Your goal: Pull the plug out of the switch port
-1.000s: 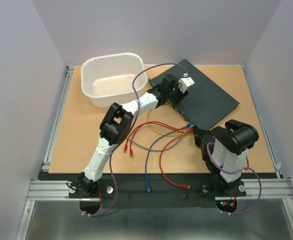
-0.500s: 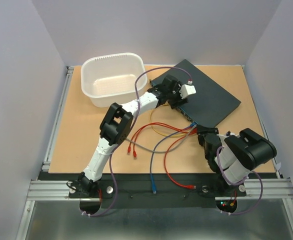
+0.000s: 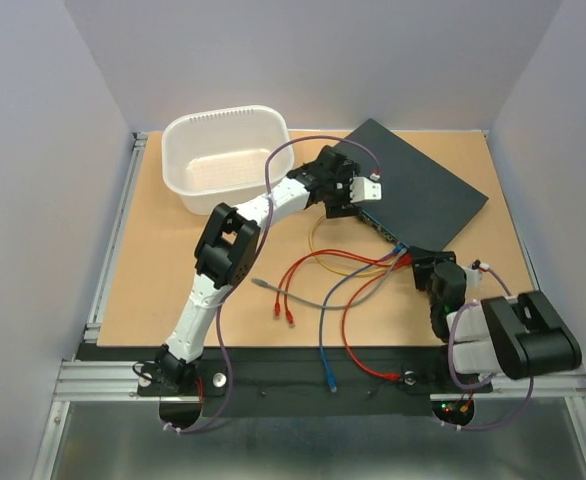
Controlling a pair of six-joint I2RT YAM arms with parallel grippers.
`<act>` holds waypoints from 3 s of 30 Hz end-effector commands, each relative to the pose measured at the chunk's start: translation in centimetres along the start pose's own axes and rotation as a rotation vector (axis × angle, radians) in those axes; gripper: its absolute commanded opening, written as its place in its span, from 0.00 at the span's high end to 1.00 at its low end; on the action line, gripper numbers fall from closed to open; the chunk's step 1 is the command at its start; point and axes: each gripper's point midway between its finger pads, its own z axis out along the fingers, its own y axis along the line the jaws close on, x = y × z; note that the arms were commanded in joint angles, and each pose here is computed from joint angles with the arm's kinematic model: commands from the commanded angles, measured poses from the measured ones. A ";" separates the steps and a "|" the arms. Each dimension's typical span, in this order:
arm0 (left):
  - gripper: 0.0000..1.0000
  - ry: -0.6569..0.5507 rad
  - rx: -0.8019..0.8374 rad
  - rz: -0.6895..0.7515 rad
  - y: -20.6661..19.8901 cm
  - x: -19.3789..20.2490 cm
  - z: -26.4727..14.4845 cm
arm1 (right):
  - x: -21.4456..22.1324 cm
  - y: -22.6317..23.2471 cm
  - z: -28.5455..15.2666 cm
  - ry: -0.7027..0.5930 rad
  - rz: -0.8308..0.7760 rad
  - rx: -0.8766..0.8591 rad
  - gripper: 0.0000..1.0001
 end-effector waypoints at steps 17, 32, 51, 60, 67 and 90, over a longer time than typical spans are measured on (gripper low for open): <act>0.15 -0.157 0.020 0.045 1.2 -5.5 0.8 | -0.1 -0.5 -1.1 0.036 0.045 0.086 0.51; 0.16 -0.157 0.022 0.005 0.9 -5.1 1.6 | -2.3 0.2 0.2 -0.089 0.006 0.063 0.68; 0.16 -0.172 0.014 0.010 0.9 -6.3 1.1 | -3.3 0.7 0.4 -0.160 0.060 -0.010 0.76; 0.16 -0.179 0.015 0.011 0.8 -6.6 1.2 | -4.2 0.6 -0.2 -0.204 0.055 -0.037 0.93; 0.16 -0.211 0.023 -0.004 0.8 -7.8 0.7 | -4.1 0.1 -0.8 -0.196 0.035 -0.037 1.00; 0.11 -0.175 -0.096 0.083 -1.2 -9.6 5.6 | 3.1 -2.3 -4.2 0.237 -0.141 0.010 1.00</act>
